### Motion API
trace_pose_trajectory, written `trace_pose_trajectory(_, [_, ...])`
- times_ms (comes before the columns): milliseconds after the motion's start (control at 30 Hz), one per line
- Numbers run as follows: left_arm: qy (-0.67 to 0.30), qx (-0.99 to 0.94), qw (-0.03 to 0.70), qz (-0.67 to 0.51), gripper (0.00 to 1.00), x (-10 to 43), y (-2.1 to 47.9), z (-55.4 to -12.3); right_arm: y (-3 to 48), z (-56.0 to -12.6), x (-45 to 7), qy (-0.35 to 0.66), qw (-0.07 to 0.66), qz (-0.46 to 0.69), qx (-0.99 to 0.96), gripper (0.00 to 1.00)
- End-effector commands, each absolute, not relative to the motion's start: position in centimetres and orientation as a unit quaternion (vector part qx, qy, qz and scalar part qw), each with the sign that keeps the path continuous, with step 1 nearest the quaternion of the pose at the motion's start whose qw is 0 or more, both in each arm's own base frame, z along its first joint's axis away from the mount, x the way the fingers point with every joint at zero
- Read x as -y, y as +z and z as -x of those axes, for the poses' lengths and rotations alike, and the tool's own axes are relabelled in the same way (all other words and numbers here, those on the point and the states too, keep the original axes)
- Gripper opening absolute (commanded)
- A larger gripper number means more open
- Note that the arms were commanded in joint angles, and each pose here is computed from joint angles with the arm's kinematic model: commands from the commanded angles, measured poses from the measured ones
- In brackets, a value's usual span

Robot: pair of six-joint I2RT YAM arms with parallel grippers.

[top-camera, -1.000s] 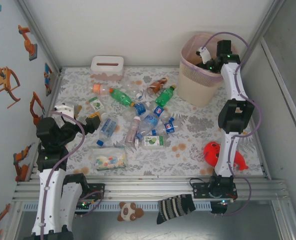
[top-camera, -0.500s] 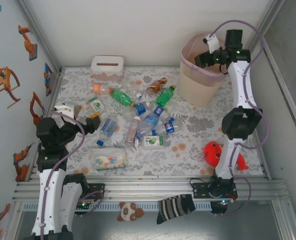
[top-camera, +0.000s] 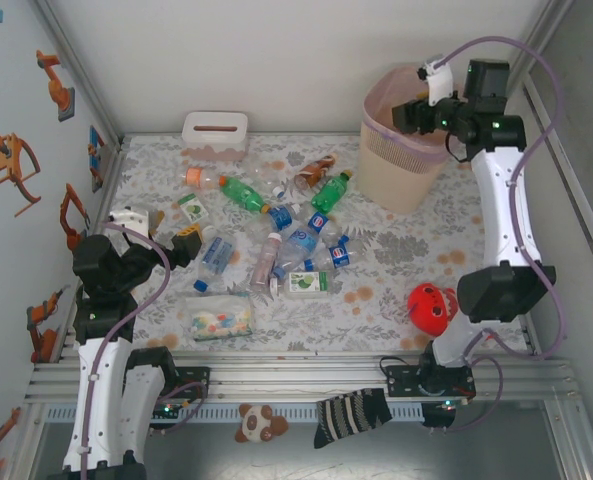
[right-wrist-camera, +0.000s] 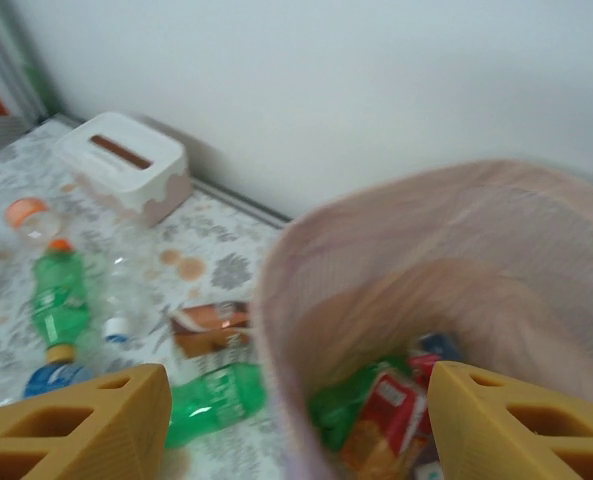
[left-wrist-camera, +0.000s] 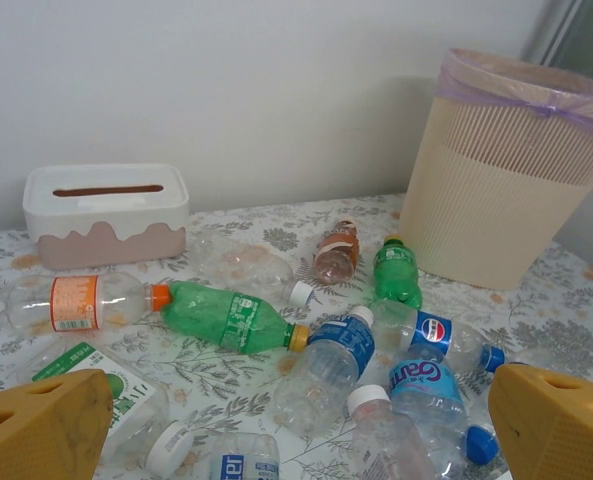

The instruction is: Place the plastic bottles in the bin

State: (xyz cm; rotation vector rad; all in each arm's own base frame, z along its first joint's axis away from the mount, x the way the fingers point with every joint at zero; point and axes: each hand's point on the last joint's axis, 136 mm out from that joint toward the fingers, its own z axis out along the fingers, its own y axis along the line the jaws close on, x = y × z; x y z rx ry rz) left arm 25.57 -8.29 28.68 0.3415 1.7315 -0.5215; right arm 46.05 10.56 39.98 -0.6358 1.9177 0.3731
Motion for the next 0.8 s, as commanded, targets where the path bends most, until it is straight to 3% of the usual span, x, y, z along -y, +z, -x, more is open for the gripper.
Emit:
trace_pose_trajectory(0, [-0.224,-0.737,0.619,-0.150,0.96,8.3,30.1,-25.5,40.0,-42.7,-13.9,0.169,0.513,0.326,-0.776,0.68])
trace_pose_trajectory(367, [-0.227,-0.741,0.615,-0.145,0.96,8.3,29.8,-25.8,32.8,-32.9,-22.5,0.193,0.413,0.508,-0.731,0.66])
trace_pose_trajectory(767, [-0.222,-0.740,0.618,-0.145,0.96,8.2,29.7,-25.9,21.0,-24.2,-28.8,0.170,0.270,0.668,-0.672,0.65])
